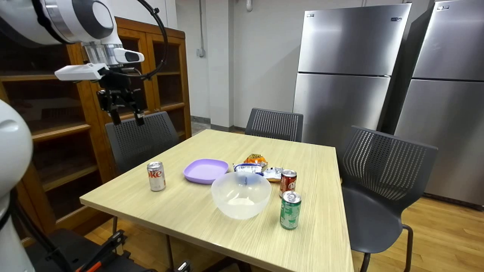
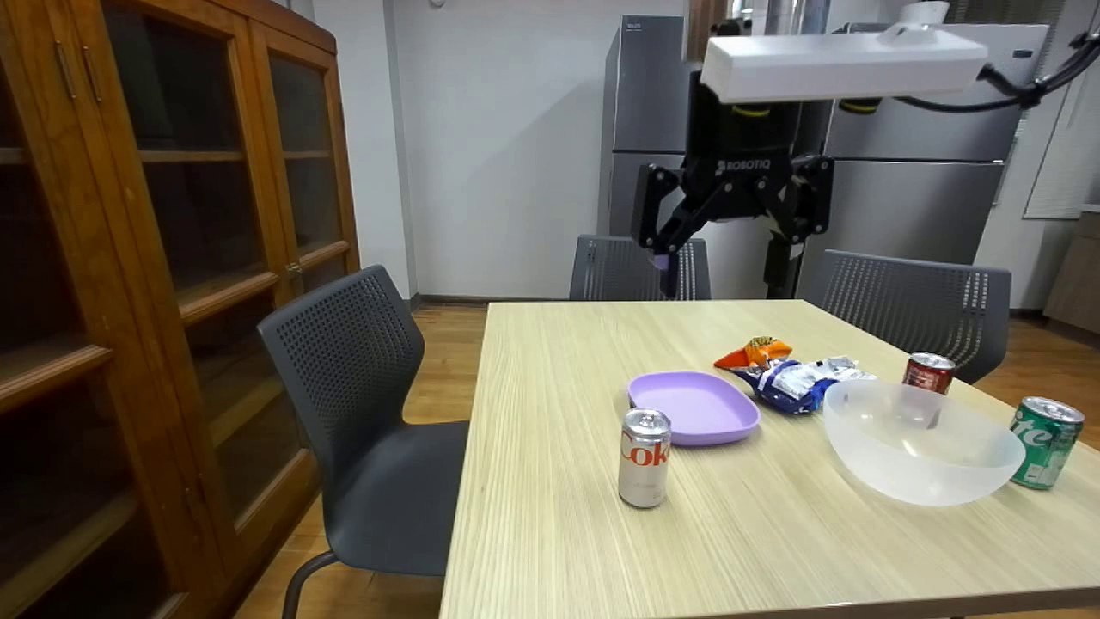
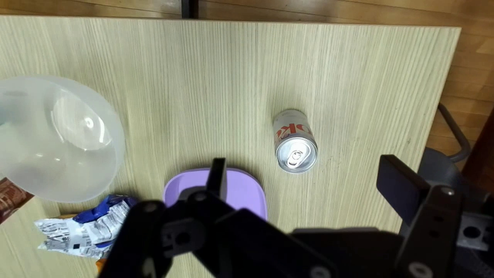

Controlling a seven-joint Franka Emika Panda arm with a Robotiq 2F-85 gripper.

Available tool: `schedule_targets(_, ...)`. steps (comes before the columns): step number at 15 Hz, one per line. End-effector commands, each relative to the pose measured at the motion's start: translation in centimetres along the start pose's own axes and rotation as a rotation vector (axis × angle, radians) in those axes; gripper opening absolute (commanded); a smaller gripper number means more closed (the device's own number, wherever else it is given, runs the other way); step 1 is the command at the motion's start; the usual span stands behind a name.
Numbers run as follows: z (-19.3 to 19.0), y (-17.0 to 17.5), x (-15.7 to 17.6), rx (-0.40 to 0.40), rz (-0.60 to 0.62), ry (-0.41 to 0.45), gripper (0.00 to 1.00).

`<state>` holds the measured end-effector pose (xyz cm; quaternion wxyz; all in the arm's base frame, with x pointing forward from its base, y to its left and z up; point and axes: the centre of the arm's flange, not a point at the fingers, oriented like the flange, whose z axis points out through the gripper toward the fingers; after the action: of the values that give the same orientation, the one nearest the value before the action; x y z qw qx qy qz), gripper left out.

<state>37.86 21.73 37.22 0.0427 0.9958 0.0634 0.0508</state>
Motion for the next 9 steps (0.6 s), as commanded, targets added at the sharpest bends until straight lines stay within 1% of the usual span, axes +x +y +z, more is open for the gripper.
schedule_targets(1, 2.2, -1.4, 1.5, -0.025, 0.063, 0.002, 1.0)
schedule_targets(7, 5.3, -2.4, 2.2, -0.046, 0.139, -0.045, 1.0)
schedule_targets(8, 4.7, -1.2, 0.9, -0.028, 0.105, -0.05, 1.0)
schedule_targets(9, 5.0, -1.3, 0.9, -0.03, 0.109, -0.057, 1.0)
